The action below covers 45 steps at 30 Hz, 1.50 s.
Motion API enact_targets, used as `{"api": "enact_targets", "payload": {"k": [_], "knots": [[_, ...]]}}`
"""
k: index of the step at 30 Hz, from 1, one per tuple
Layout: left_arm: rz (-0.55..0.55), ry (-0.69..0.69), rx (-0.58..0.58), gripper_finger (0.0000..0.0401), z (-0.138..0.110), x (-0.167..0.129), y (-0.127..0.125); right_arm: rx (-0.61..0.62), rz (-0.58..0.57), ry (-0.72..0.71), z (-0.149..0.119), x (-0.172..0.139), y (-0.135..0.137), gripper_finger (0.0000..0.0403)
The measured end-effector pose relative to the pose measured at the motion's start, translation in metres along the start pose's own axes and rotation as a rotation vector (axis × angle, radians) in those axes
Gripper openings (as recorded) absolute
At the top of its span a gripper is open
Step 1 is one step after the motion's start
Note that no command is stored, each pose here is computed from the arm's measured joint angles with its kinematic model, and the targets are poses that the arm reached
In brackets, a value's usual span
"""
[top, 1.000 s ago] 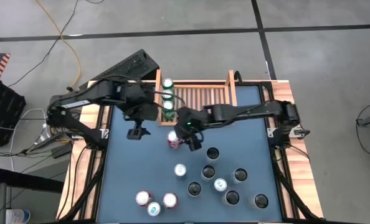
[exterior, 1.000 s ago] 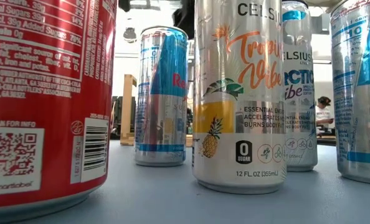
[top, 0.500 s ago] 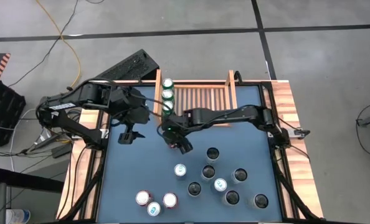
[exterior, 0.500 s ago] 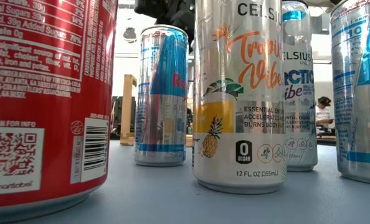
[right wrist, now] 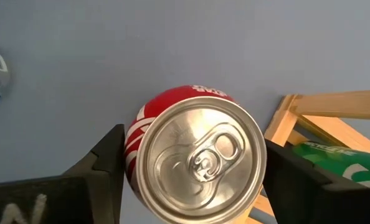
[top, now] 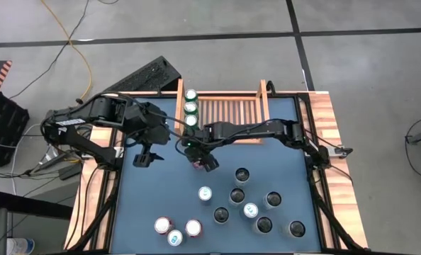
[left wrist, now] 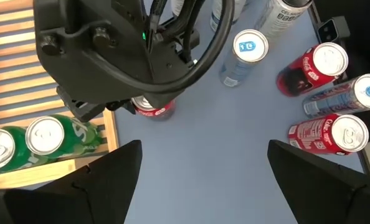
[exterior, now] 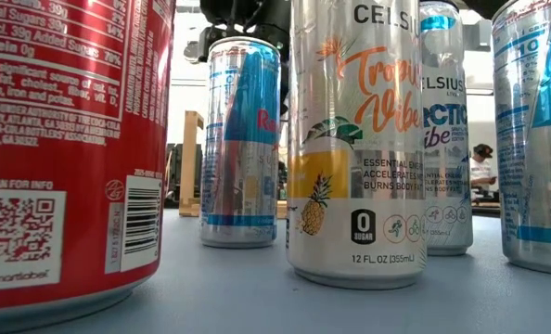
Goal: Place canned beverage on shelf
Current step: Put the top left red soda can on the shelf
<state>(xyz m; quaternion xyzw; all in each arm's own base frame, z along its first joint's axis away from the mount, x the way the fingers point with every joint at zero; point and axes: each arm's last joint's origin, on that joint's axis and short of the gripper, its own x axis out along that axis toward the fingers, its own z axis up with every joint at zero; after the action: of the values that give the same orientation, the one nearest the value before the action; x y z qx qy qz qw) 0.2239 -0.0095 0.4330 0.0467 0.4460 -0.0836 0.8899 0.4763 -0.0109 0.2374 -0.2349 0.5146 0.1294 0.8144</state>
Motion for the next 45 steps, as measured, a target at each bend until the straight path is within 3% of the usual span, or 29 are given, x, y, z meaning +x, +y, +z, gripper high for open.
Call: {"api": "enact_targets", "payload": {"k": [3,9,17,28,34,38,45], "knots": [[0.020,0.003,0.003,0.0334,0.000,0.000,0.001,0.000,0.002,0.004,0.000,0.000,0.000,0.0245],[0.050,0.006,0.002,0.0334,0.000,0.000,0.002,-0.001,0.002,0.010,-0.001,-0.001,0.001,0.0161],[0.050,0.012,-0.020,0.0334,-0.001,0.000,0.001,0.014,0.018,0.035,-0.003,-0.008,0.003,0.0159],[0.050,0.020,-0.013,0.0334,-0.001,0.000,0.002,0.111,-0.013,0.065,-0.020,-0.070,-0.009,0.0161],[0.050,0.024,-0.013,0.0334,-0.002,0.000,0.001,0.205,-0.168,0.056,-0.046,-0.111,-0.043,0.0162],[0.050,0.027,-0.013,0.0334,-0.002,0.000,0.001,0.305,-0.259,0.019,-0.071,-0.117,-0.082,0.0163],[0.049,0.028,-0.015,0.0334,-0.002,0.000,0.001,0.423,-0.334,0.063,-0.119,-0.081,-0.139,0.0163]]}}
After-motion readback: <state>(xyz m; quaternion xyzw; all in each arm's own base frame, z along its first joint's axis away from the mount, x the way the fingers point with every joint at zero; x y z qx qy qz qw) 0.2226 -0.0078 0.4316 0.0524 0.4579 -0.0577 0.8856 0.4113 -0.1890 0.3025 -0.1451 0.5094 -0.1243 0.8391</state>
